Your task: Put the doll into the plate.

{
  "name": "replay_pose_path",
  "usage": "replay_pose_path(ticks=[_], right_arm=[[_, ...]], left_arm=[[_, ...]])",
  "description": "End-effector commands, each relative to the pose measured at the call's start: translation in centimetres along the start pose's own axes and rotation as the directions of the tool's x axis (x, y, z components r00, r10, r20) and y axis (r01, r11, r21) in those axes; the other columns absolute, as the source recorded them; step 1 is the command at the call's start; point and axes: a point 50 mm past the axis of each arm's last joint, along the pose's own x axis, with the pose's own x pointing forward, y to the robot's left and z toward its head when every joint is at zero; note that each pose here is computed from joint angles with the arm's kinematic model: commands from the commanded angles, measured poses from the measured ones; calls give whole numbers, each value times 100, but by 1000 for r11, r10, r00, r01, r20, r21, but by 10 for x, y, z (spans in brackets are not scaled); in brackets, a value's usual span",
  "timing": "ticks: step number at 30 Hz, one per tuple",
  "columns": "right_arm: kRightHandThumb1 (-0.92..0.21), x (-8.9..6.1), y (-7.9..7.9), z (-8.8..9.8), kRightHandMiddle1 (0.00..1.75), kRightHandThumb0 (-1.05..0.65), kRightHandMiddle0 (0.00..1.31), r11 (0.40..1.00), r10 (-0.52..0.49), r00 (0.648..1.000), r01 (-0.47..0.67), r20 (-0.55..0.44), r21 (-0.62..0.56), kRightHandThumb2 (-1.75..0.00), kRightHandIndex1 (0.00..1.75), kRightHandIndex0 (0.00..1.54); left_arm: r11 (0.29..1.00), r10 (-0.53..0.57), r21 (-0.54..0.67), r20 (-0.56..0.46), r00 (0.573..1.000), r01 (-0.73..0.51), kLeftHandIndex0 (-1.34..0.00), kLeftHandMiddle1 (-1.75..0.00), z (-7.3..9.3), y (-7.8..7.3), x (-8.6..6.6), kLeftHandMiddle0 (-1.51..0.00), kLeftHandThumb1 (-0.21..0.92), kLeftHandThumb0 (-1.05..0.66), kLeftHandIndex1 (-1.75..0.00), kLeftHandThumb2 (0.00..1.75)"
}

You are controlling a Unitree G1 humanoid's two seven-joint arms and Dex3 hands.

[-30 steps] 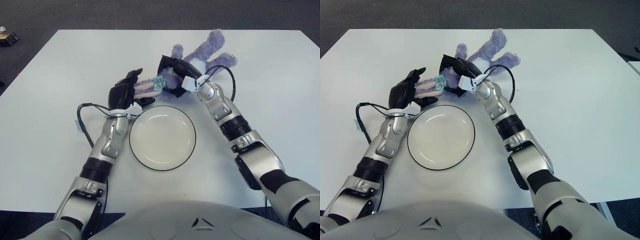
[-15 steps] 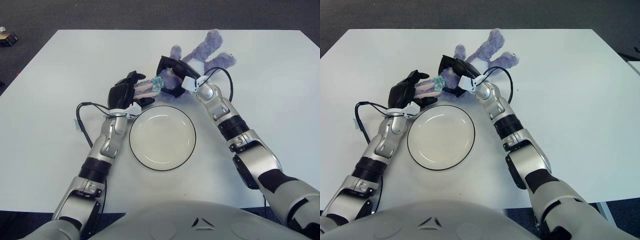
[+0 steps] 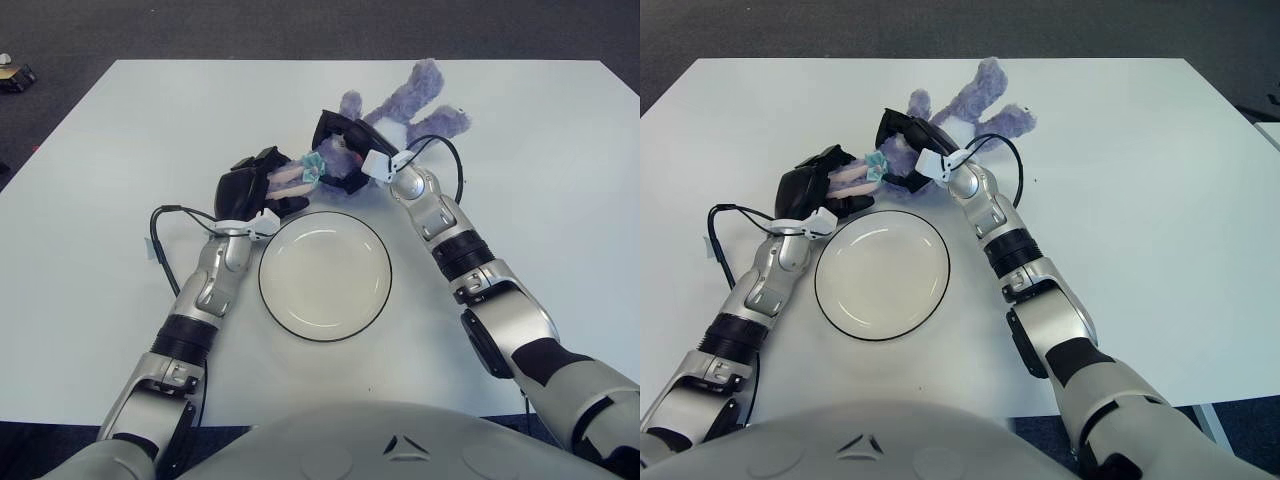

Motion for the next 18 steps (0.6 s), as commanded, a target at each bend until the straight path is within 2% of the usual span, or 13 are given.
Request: replay_pose_path(ticks=[1, 3, 6, 8, 10, 12, 18], right_arm=[[-55, 3, 1, 3, 175, 40, 47, 998, -14, 1000, 14, -4, 54, -101, 175, 43], [-55, 3, 0, 3, 175, 40, 46, 998, -19, 1000, 20, -9, 63, -100, 174, 43], [-56, 4, 0, 3, 175, 39, 45, 997, -24, 1000, 25, -12, 71, -98, 173, 43], [-57, 4, -1, 3, 175, 39, 44, 997, -28, 1000, 29, -14, 78, -95, 171, 44], [-51, 4, -1, 3, 170, 16, 40, 996, -31, 999, 32, -15, 82, -104, 173, 44], [-49, 4, -2, 3, 167, 8, 40, 996, -35, 999, 36, -15, 87, -108, 174, 45], [-50, 4, -2, 3, 160, 0, 40, 993, -47, 999, 48, -16, 103, -104, 171, 47]], left_arm=[[1000, -7, 5, 43, 999, 7, -64, -175, 1, -1, 2, -90, 46, -16, -172, 101], [1000, -13, 0, 49, 999, 13, -70, -175, 0, -2, 2, -91, 46, 1, -173, 97], [1000, -20, -5, 51, 998, 20, -73, -175, -1, -2, 2, -92, 46, 9, -174, 94], [1000, -24, -8, 53, 998, 24, -73, -175, -2, -2, 2, -92, 46, 11, -174, 94], [1000, -25, -9, 55, 998, 26, -73, -175, -2, -2, 2, -92, 46, 12, -175, 94], [1000, -27, -11, 57, 998, 27, -72, -175, -3, -3, 2, -91, 45, 13, -175, 94], [999, -31, -13, 63, 998, 31, -71, -175, -4, -3, 2, -90, 44, 13, -175, 96]])
